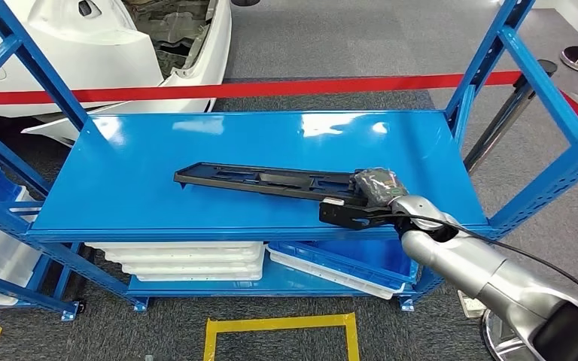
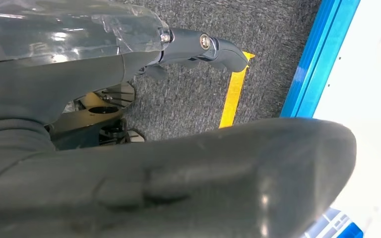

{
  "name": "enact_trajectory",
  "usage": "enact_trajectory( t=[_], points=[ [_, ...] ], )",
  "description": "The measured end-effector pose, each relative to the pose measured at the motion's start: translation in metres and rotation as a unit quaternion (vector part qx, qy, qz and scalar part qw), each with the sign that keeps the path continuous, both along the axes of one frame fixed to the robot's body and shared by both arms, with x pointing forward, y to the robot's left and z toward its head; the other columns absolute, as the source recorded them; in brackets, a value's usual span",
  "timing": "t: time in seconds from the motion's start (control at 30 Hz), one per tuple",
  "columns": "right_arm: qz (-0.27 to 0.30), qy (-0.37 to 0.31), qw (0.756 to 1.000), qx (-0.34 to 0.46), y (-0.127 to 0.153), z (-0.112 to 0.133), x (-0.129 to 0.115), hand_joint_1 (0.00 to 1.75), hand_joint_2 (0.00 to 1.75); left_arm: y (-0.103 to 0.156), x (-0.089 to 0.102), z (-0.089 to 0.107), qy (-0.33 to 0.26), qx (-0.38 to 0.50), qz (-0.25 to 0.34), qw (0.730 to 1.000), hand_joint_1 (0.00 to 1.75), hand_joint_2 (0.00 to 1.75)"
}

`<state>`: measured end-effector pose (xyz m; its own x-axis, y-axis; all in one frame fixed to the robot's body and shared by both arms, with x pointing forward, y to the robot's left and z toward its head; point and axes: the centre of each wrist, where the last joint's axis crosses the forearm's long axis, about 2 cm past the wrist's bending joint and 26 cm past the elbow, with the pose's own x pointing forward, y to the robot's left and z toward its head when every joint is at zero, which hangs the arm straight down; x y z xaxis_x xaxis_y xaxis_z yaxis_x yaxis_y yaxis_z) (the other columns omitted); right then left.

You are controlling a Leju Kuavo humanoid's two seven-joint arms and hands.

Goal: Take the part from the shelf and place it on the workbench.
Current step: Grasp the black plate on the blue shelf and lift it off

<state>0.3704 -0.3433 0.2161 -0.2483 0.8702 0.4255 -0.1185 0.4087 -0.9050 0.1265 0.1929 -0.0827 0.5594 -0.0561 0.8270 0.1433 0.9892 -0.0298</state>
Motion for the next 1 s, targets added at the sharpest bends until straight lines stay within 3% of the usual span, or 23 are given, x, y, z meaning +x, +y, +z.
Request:
enact_trajectory(
  t=[0.63,1.0],
  points=[
    [-0.007,-0.038,0.998,-0.039,0.001,0.008,-0.003,1.75,1.75,0.0,0.0,0.0,0.0,0.0,0.0,1.0,0.0,0.0],
    [-0.025,-0.174,0.976,-0.129,0.021,0.043,-0.017,1.75,1.75,0.0,0.0,0.0,0.002,0.007,0.008,1.0,0.0,0.0]
  ],
)
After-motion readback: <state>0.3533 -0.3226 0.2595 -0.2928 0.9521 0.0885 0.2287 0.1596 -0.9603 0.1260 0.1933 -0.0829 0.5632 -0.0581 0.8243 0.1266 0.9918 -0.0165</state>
